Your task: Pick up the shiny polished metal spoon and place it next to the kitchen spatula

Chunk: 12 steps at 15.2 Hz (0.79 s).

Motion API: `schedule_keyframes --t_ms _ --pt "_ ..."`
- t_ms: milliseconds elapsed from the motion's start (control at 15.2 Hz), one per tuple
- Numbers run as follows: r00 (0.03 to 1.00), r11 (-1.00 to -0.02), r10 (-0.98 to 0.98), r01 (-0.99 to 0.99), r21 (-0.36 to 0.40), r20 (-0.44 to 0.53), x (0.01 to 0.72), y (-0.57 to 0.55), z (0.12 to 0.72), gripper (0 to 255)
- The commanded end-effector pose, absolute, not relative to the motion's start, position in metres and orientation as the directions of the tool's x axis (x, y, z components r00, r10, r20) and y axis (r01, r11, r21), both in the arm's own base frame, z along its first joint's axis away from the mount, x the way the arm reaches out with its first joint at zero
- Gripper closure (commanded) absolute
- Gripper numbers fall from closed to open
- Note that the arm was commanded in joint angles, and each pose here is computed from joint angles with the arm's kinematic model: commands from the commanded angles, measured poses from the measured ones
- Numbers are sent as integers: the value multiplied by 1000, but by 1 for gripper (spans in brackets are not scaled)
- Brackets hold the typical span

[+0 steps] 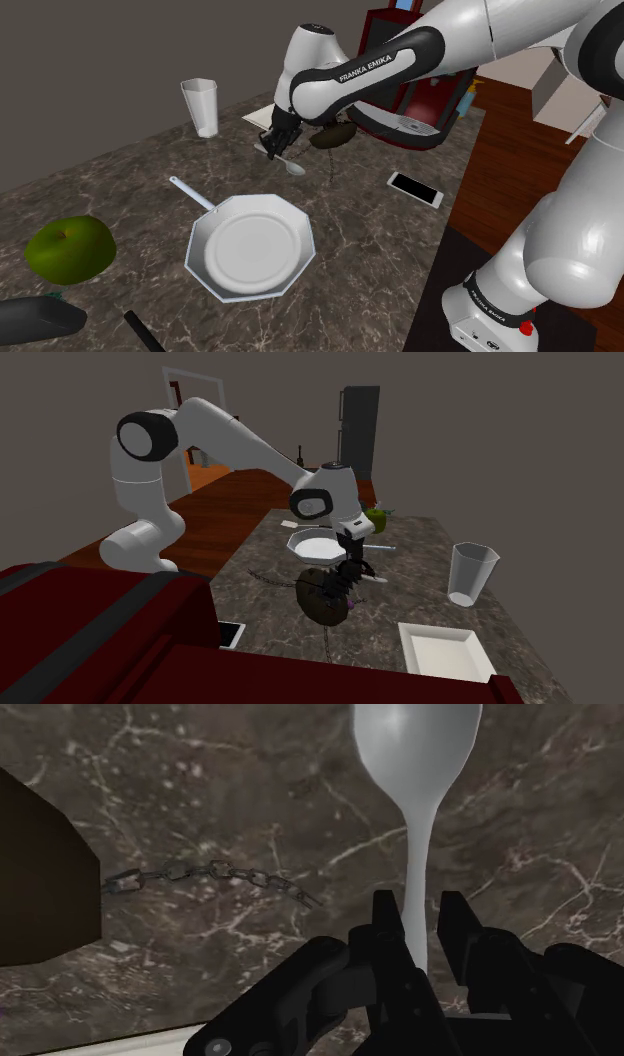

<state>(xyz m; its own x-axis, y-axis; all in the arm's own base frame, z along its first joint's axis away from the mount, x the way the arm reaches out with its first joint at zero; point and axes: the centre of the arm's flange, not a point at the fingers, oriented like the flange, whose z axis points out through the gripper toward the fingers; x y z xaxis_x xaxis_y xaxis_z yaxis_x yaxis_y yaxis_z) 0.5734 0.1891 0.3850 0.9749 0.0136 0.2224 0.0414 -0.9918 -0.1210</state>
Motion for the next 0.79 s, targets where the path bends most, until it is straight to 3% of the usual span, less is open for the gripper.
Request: schedule_keyframes --t_ms 0,330,726 --pt "975 -992 14 42 -121 222 573 189 396 255" --pt "975 -992 14 42 -121 222 573 189 419 255" --pt "975 -992 14 42 -121 222 504 228 420 255"
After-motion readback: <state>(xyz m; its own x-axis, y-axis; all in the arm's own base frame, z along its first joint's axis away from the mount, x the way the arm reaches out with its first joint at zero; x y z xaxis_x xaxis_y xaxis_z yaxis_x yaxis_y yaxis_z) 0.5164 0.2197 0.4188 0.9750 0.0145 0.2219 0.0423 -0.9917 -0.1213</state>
